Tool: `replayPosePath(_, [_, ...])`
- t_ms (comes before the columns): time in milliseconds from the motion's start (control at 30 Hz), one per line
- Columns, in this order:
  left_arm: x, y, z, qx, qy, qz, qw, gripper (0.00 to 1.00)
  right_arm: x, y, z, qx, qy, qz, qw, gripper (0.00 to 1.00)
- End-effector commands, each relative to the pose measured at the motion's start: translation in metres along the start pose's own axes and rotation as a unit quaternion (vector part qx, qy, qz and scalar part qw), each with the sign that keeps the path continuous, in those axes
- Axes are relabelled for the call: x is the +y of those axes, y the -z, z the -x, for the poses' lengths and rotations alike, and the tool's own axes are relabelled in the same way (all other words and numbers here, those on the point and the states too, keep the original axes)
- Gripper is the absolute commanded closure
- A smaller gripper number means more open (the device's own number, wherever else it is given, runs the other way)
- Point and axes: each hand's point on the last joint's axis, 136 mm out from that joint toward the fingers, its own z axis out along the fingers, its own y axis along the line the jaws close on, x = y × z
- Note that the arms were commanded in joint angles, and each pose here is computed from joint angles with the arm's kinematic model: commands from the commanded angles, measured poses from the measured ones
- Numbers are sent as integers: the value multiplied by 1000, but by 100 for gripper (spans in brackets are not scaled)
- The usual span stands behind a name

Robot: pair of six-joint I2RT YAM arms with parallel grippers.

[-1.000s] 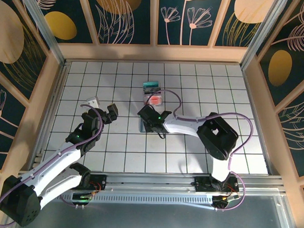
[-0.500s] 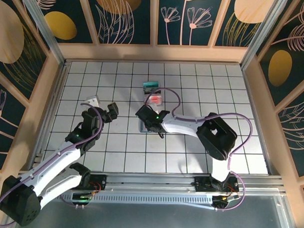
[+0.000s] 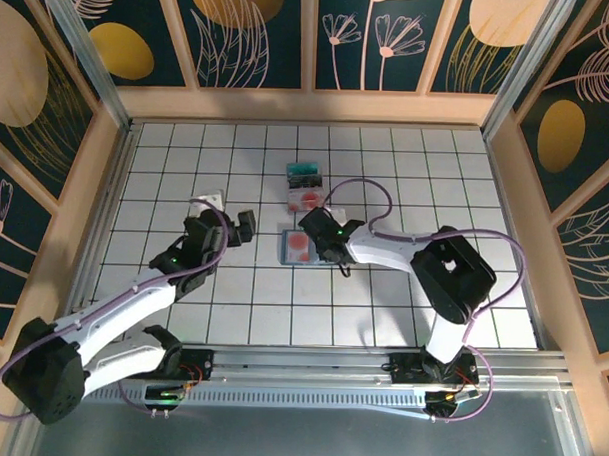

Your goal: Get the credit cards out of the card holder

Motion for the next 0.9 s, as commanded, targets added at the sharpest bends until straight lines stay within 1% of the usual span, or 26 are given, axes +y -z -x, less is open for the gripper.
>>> replayPosePath(0, [-14,-5,-9,11,-33,4,999,1,-11,6,2,-7,-29,1,1000,63])
replayPosePath(200, [-36,-21,-52,60,-59,-13,996,1,-19,10,-4,-3,-40,8,999,65])
replayPosePath(367, [-44,-33,-73,83,-76,-15,994,1,-24,26,-7,-6,-53,9,999,65])
replayPosePath(500, [-51,-43,-83,97,-88,-15,991,1,-28,40,-1,-16,-77,18,997,66])
replayPosePath(567, [-53,-48,-87,101,-87,-16,991,1,-26,49,7,-26,-93,40,994,65])
replayPosePath(633, [-56,-52,-90,103,-82,-15,991,1,-19,58,17,-36,-107,78,991,60])
replayPosePath(700, [-59,-56,-92,103,-75,-17,992,1,-5,66,28,-43,-117,129,984,57])
replayPosePath(800, [-59,-63,-96,107,-66,-9,992,1,17,72,40,-45,-120,189,974,57])
replayPosePath(867, [-59,-67,-100,112,-61,-1,992,1,29,71,45,-39,-121,215,968,61])
